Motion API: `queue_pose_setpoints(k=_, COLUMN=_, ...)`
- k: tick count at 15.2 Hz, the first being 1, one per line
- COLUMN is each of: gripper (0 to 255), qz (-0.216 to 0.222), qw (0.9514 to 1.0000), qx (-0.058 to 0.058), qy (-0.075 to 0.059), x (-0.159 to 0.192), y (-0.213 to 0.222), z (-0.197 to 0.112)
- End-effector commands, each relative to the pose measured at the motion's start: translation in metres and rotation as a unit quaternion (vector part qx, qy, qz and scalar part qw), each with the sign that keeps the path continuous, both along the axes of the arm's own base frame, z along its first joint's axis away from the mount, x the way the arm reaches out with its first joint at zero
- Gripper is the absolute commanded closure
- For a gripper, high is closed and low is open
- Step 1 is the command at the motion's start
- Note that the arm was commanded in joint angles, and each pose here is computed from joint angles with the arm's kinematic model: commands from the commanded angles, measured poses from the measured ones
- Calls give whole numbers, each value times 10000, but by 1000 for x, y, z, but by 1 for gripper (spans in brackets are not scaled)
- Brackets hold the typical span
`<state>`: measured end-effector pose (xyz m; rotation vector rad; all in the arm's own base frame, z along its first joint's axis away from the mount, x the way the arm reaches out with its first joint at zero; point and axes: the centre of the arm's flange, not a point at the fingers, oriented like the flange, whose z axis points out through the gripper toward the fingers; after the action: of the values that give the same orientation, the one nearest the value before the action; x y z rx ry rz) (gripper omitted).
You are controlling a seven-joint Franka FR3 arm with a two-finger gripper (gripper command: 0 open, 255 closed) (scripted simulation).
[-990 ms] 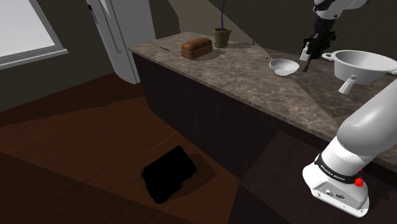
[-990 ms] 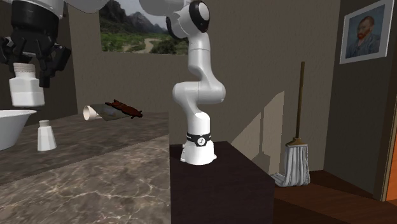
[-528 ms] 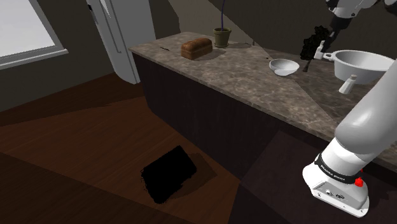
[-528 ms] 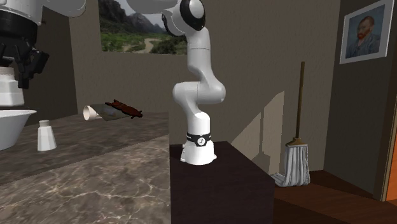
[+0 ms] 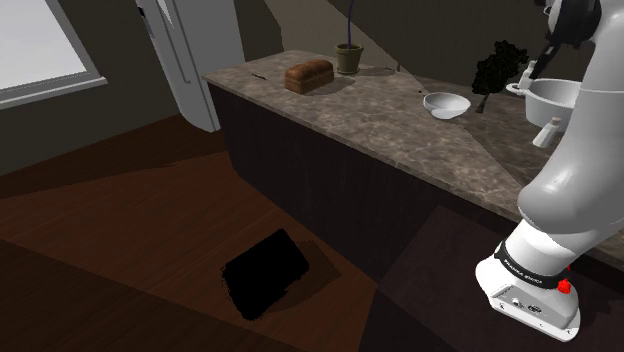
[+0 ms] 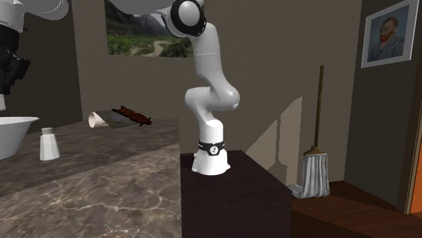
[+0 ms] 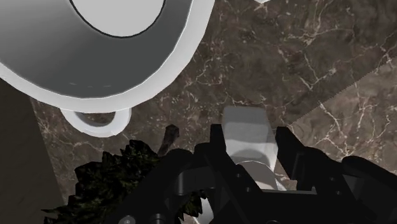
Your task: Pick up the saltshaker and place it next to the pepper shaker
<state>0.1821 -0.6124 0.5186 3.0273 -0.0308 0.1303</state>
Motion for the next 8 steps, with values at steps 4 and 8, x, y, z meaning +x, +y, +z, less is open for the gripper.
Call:
queue_pose_setpoints(k=4, gripper=255, qz=20, qw=10000, qx=6, qy=-10, x=-10, y=-15, z=-22)
queue_pose_setpoints(k=8, gripper=255, qz=20, qw=10000, qx=6, qy=-10, x=-10, y=-15, z=-43)
